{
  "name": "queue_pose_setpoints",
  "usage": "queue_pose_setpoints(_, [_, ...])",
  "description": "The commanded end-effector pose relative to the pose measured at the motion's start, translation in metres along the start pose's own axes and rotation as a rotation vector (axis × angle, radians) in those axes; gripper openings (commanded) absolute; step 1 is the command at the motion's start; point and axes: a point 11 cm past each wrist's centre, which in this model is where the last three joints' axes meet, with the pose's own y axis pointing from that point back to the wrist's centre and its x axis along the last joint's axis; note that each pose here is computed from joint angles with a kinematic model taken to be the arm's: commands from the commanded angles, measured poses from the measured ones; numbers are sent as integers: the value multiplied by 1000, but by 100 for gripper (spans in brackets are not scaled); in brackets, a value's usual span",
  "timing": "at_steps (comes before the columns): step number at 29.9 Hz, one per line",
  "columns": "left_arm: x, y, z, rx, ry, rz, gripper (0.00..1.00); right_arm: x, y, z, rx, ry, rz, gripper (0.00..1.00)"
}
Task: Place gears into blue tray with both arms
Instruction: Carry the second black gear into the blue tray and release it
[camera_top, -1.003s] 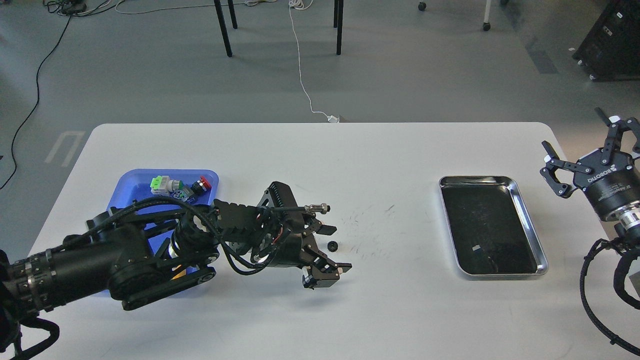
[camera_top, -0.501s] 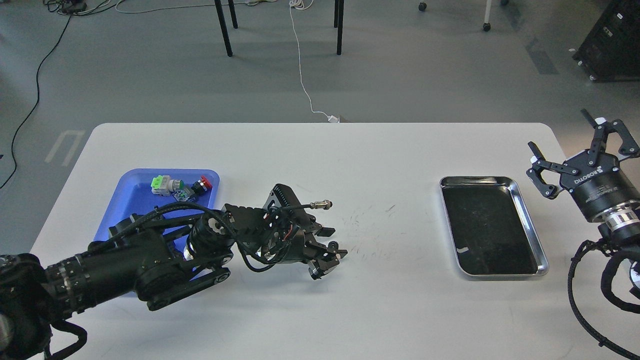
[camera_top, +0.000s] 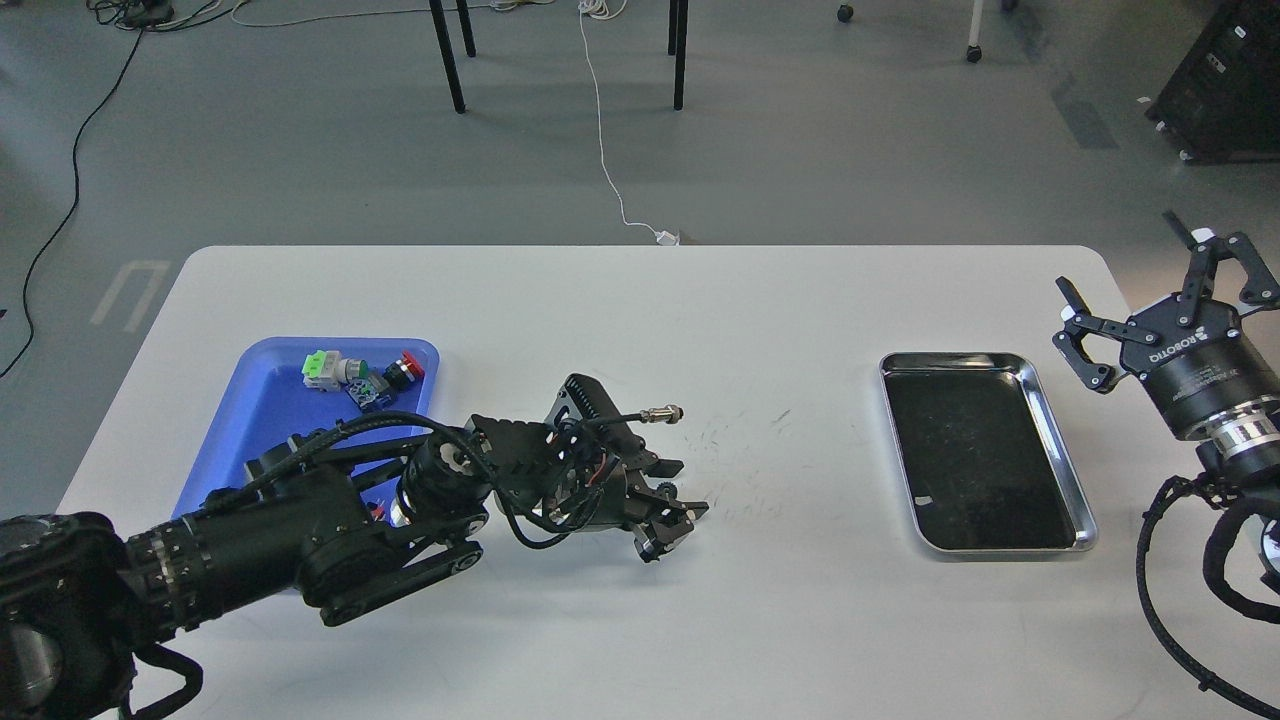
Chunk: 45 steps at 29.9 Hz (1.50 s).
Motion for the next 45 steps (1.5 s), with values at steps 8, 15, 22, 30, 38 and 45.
queue_pose_setpoints(8, [-12, 2, -4, 7, 19, -21, 30, -1, 0, 0, 1, -2, -4, 96])
queue_pose_setpoints(15, [-10, 4, -7, 13, 26, -11, 16, -1, 0, -1, 2, -2, -1, 96])
queue_pose_setpoints(22, [8, 48, -39, 80, 21, 71, 12, 0, 0, -9, 16, 9, -3, 96])
queue_pose_setpoints(30, [-29, 157, -113, 262, 142, 64, 13, -2, -2, -8, 22, 3, -5, 96])
queue_pose_setpoints(38, [-104, 212, -134, 335, 189, -53, 14, -3, -3, -5, 22, -5, -8, 96])
queue_pose_setpoints(45, [-140, 221, -145, 397, 235, -75, 15, -2, -2, -8, 22, 4, -6, 96])
